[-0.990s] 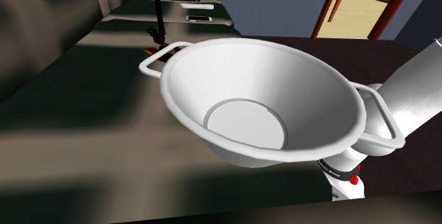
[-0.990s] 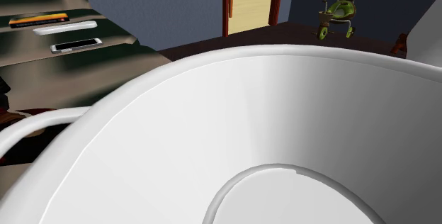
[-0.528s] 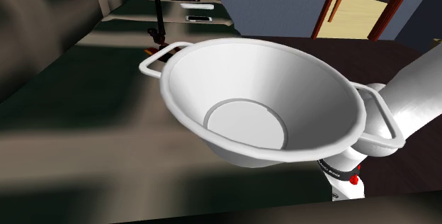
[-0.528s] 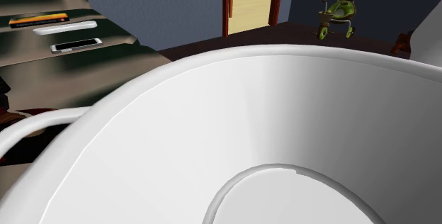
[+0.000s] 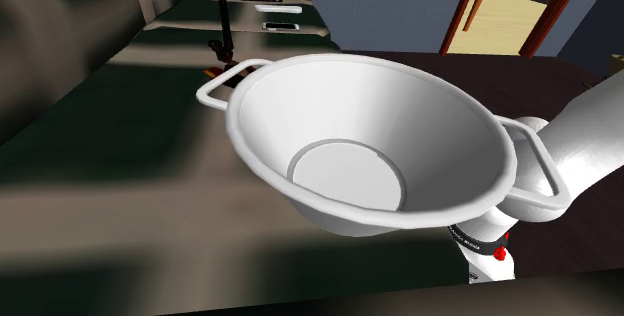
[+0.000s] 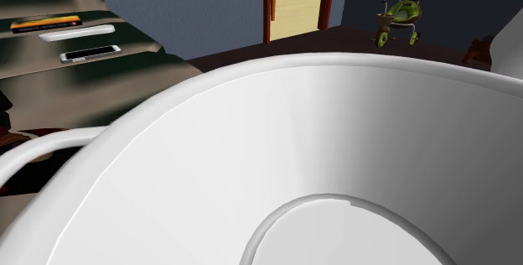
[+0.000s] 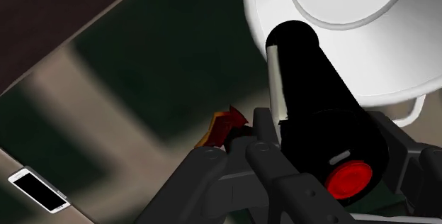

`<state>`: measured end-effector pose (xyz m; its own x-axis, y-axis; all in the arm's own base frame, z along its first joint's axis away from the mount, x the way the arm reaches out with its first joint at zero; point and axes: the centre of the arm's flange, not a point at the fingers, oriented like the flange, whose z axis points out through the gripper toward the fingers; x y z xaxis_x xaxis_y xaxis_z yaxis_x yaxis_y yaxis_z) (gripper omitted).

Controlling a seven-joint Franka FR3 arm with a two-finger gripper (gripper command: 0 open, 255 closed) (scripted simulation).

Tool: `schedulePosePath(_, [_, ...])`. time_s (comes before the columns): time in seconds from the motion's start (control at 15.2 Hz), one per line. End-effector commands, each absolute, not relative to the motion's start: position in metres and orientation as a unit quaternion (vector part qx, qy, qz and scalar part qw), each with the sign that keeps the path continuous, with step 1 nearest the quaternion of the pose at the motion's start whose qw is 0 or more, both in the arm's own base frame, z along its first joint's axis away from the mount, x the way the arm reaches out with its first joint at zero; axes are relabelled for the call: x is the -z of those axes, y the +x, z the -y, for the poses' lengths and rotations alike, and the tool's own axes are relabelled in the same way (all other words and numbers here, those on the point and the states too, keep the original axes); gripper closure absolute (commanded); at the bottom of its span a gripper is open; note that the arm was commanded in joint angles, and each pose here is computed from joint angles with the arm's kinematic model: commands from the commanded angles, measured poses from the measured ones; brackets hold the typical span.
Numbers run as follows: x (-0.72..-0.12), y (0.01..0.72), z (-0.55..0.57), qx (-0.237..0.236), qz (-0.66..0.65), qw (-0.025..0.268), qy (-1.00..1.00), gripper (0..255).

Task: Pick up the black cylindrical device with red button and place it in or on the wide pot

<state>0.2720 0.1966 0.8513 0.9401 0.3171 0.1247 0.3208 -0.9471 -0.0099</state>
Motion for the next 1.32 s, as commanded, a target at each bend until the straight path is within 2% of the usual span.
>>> schedulePosePath(0.0, [-0.855, 0.254, -0.214, 0.061, 0.161, 0.015, -0.985, 255])
schedulePosePath(0.53, [-0.871, 0.178, -0.295, 0.061, 0.161, 0.015, -0.985, 255])
schedulePosePath(1.25, [-0.813, 0.178, -0.295, 0.061, 0.161, 0.015, -0.985, 255])
